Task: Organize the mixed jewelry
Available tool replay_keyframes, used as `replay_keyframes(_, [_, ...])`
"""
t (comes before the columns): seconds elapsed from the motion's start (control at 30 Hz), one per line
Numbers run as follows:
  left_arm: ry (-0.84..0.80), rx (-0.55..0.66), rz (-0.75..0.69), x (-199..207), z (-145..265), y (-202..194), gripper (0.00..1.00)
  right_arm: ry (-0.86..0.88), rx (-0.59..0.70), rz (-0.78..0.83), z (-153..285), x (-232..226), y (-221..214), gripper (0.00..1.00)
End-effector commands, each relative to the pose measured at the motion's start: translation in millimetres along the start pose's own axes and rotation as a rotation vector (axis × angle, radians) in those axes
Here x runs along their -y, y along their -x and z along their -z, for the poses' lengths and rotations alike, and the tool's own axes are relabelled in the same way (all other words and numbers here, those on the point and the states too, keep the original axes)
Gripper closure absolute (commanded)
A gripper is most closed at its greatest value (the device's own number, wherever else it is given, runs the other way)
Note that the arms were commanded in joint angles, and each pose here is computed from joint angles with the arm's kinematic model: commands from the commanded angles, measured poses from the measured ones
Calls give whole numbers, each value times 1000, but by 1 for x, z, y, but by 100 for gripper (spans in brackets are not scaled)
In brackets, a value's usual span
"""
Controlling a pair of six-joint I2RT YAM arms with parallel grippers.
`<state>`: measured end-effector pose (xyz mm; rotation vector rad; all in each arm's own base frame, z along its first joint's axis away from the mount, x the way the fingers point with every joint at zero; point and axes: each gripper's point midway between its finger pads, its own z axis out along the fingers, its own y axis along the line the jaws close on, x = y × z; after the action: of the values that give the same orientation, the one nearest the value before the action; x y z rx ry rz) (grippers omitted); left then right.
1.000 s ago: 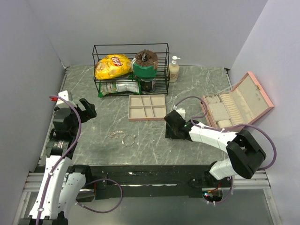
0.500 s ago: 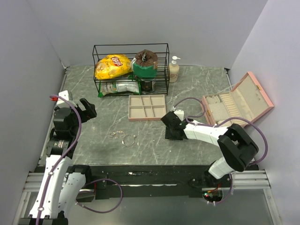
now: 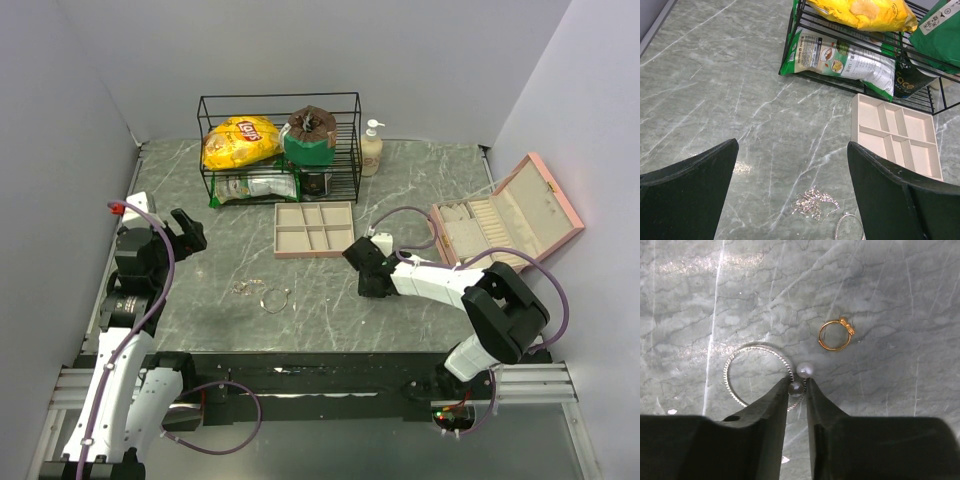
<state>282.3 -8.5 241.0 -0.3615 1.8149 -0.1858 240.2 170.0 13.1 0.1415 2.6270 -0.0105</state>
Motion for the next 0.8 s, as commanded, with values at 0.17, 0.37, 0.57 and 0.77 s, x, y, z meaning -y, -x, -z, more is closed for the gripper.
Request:
replay_keyframes(0.17, [-20,15,5,5,1,8,4,109,89,-5,19,-22,27,86])
replay_keyframes(0.37, [-20,10,6,5,0,6,4,144,151,7,37,-29,48,87])
replay_keyframes(0.57, [-21,11,6,5,0,7,4,142,213,34,45,-43,81,86])
replay_keyframes(0.77, [-25,6,6,6,-1,6,4,124,241,43,39,-57,124,85])
